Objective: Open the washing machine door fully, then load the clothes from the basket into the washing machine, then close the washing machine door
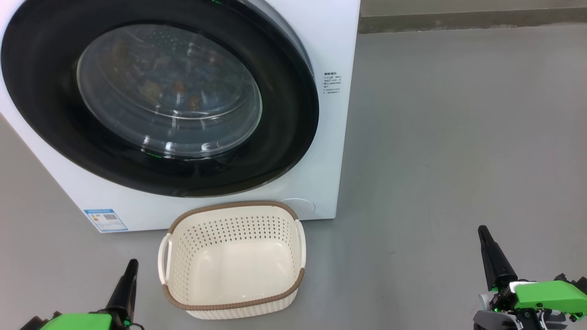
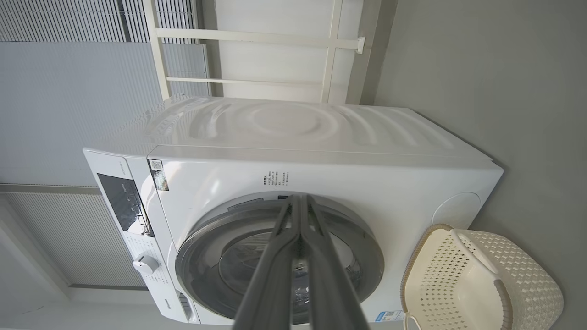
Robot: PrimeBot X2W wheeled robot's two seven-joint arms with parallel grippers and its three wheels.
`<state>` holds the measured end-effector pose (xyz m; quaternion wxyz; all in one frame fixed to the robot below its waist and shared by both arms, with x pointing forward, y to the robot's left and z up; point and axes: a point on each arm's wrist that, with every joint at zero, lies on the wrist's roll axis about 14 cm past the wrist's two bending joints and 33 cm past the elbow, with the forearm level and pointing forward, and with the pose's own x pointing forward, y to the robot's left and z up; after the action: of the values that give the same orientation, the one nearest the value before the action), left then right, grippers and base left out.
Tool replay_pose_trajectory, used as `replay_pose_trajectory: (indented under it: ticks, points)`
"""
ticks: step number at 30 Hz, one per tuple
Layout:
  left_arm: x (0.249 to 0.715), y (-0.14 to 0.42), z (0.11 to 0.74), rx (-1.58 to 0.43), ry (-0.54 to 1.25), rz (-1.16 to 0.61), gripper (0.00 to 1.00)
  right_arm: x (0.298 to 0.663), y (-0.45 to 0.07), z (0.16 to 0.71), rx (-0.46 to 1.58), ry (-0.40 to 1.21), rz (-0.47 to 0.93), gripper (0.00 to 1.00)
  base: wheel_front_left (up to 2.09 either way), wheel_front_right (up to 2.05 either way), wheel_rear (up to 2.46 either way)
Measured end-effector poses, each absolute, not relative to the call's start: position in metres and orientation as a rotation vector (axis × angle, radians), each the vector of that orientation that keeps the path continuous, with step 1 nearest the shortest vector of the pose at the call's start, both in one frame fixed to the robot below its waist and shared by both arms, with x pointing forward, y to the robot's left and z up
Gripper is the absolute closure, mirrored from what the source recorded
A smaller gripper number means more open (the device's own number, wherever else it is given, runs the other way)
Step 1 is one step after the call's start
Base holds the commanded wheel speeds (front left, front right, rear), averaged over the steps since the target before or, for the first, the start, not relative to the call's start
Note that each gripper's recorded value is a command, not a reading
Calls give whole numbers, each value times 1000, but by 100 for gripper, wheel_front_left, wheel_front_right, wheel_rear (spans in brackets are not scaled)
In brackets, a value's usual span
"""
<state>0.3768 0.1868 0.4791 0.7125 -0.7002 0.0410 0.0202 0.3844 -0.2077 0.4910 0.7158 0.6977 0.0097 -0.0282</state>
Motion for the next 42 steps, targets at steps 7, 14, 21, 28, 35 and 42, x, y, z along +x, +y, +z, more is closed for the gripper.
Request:
replay_pose_trajectory:
  ticks: [7,14,21,28,35,42]
  points:
    - [377,187,481,-1574,84,43,100,385,-208,493,1574,11,-59,100,0,0,0]
    - [377,187,481,-1574,84,43,100,385,-208,493,1575,11,-59,100,0,0,0]
    - [377,187,481,-1574,84,43,100,385,-208,493,1575,11,-59,100,0,0,0]
    - [377,187,481,-1574,84,43,100,384,-208,493,1575,11,-59,100,0,0,0]
    - [377,187,481,-1574,84,43,100,384,-208,493,1575,11,-59,100,0,0,0]
    - [377,187,481,-1574,84,43,100,384,-208,493,1575,11,-59,100,0,0,0]
